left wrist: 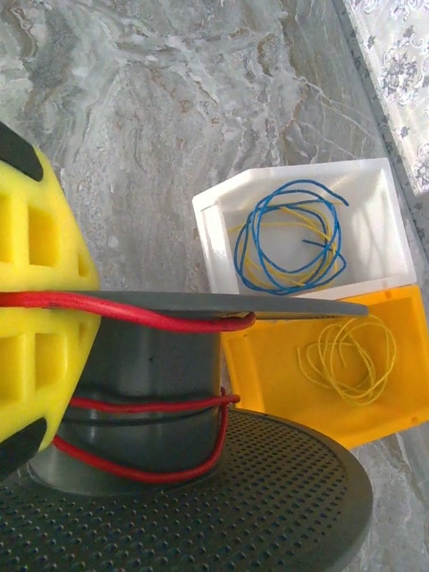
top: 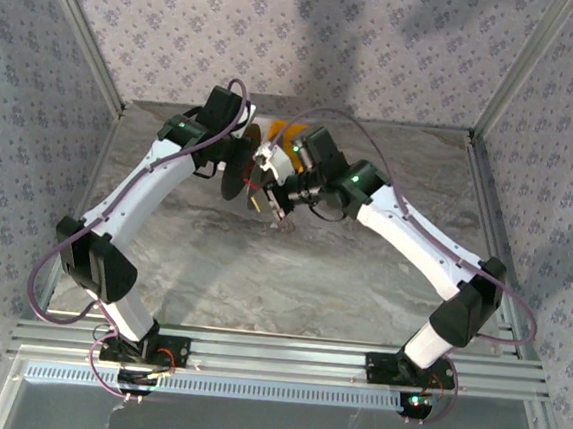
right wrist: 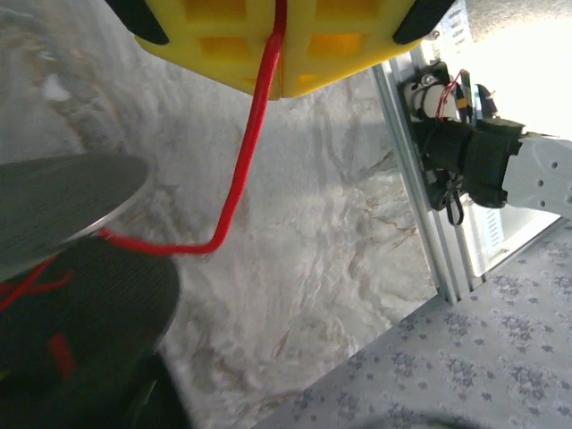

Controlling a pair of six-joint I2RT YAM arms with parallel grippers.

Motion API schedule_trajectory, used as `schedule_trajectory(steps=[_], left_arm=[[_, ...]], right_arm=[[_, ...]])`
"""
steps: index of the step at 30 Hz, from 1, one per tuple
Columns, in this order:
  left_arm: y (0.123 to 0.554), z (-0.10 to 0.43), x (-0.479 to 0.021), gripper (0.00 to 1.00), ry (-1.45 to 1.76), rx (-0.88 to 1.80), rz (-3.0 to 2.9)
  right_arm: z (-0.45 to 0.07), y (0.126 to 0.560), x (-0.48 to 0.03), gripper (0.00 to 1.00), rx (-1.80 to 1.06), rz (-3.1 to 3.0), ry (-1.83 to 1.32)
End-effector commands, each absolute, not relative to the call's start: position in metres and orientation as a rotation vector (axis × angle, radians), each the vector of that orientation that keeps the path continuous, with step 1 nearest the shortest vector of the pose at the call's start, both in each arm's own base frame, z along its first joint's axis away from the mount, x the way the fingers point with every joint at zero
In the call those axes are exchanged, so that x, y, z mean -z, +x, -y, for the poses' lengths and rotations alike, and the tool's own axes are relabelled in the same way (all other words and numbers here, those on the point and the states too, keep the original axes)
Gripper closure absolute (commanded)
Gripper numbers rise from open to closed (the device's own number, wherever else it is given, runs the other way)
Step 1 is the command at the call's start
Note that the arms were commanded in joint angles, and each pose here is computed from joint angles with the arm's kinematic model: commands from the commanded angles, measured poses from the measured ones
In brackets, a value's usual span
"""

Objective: Wrap the cables

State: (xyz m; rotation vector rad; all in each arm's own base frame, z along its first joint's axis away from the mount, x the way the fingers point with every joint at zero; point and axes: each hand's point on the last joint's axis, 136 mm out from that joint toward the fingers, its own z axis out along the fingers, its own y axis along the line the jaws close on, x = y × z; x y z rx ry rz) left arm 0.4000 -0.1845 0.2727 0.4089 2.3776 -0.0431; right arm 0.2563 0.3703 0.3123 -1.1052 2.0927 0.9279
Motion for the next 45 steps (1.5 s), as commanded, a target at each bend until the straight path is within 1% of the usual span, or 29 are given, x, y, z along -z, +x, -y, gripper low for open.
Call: schedule_trajectory(steps=[1,6,10,15,18,20,25,29,33,40,45], left_arm=[[0.403,0.182,-0.285,1.0,0.419,-0.008,-2.317],[0.379,0.188,-0.268,1.0,0.589,-0.001,-2.336],[0.351,0.19,-0.254,1.0,0.79,0.013,-2.326],[0.299,0.199,-0.244,1.0,1.117,0.144,-2.215],[0.268,0.204,-0.26,1.0,1.219,0.258,-2.062],[0.252,0.205,-0.28,1.0,1.226,0.326,-1.961],[0.234,0.208,-0.329,1.0,1.191,0.448,-1.811],[0.226,0.218,-0.361,1.0,1.197,0.53,-1.7],[0.219,0.227,-0.383,1.0,1.21,0.603,-1.627],[0.224,0.234,-0.412,1.0,1.156,0.632,-1.525],[0.23,0.247,-0.434,1.0,1.118,0.706,-1.436]], right_arm=[[-0.352,0.267,-0.36,1.0,-0.866,-1.987,-1.132],[-0.324,0.311,-0.38,1.0,-0.823,-1.976,-1.065],[-0.3,0.34,-0.381,1.0,-0.838,-1.986,-1.033],[-0.274,0.359,-0.362,1.0,-0.941,-2.006,-1.065],[-0.26,0.362,-0.342,1.0,-1.027,-2.026,-1.09],[-0.252,0.362,-0.327,1.0,-1.084,-2.045,-1.097],[-0.24,0.359,-0.299,1.0,-1.222,-2.069,-1.096],[-0.243,0.352,-0.287,1.0,-1.342,-2.054,-1.091],[-0.251,0.342,-0.279,1.0,-1.45,-2.038,-1.118],[-0.265,0.324,-0.271,1.0,-1.543,-2.037,-1.189],[-0.284,0.312,-0.259,1.0,-1.619,-2.044,-1.227]])
